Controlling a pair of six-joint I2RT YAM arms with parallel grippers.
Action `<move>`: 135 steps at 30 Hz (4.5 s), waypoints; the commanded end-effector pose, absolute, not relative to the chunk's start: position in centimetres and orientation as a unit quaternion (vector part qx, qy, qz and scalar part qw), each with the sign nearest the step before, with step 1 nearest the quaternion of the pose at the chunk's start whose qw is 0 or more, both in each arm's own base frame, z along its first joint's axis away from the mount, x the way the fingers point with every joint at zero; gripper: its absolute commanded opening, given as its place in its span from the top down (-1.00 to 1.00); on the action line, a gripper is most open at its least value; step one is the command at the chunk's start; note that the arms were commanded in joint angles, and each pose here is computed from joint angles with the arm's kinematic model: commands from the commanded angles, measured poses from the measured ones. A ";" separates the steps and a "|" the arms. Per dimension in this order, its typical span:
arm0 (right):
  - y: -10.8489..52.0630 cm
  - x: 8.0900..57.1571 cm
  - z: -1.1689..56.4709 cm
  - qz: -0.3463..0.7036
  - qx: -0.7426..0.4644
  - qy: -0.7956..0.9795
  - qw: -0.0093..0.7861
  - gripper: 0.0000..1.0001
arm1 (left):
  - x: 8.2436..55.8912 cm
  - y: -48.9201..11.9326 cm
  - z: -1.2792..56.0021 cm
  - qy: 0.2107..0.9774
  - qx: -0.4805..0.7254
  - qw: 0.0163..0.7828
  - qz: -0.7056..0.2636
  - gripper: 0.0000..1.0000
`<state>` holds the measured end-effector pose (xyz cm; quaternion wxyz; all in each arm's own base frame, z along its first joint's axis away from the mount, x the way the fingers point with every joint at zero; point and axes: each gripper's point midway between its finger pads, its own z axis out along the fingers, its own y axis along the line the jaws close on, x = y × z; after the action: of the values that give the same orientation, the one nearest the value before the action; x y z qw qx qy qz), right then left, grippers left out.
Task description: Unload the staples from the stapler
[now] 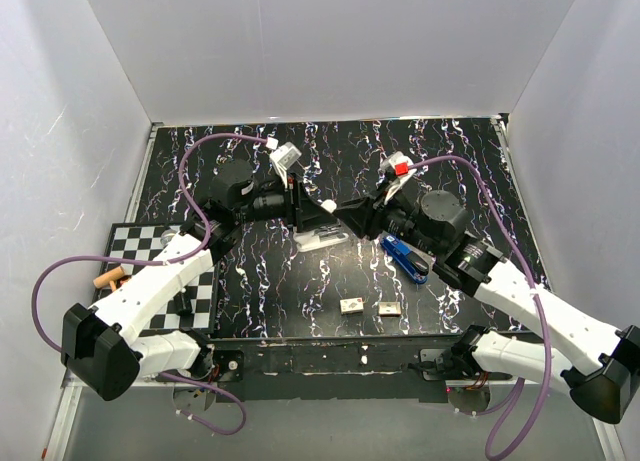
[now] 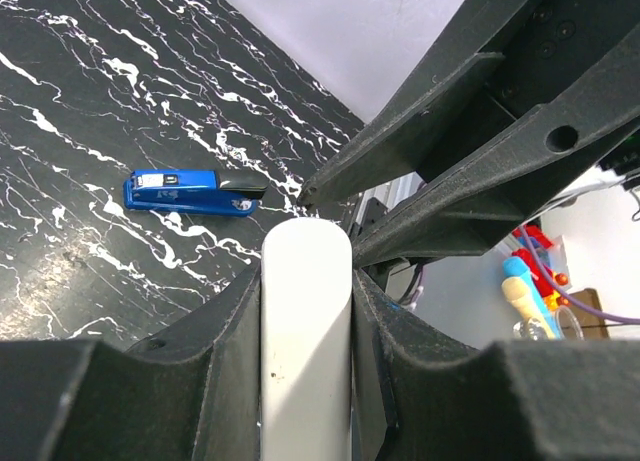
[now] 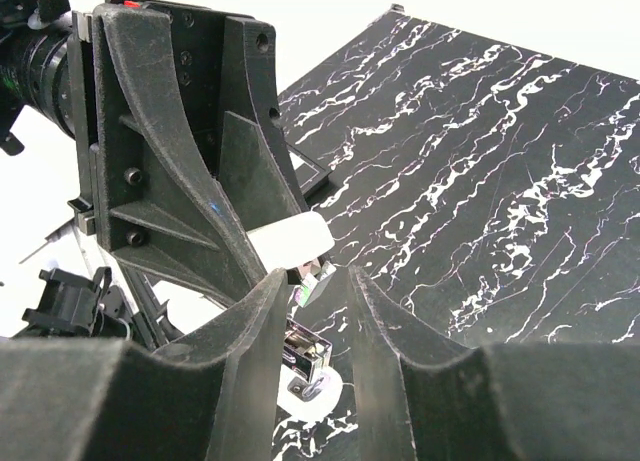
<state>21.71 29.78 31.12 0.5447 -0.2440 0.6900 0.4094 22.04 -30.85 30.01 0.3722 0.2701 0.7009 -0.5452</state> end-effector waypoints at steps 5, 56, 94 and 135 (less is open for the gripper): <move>29.4 23.7 25.2 0.352 -0.222 0.741 0.527 0.24 | 16.6 -31.8 38.3 0.572 0.334 0.376 -0.648 1.00; 27.1 25.1 22.0 0.271 -0.203 0.787 0.516 0.24 | 23.0 -28.4 31.3 0.731 0.259 0.454 -0.439 1.00; 32.0 21.6 20.5 0.420 -0.150 0.809 0.382 0.78 | 27.8 -26.6 29.9 0.759 0.052 0.494 -0.420 1.00; 32.0 13.7 34.7 0.542 -0.369 0.627 0.420 0.97 | 13.9 -29.8 33.4 0.613 0.318 0.351 -0.633 1.00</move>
<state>14.53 31.75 29.59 0.3846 -0.3312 0.6877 0.5191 17.16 -29.69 33.72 0.3908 0.2395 0.6420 -0.6147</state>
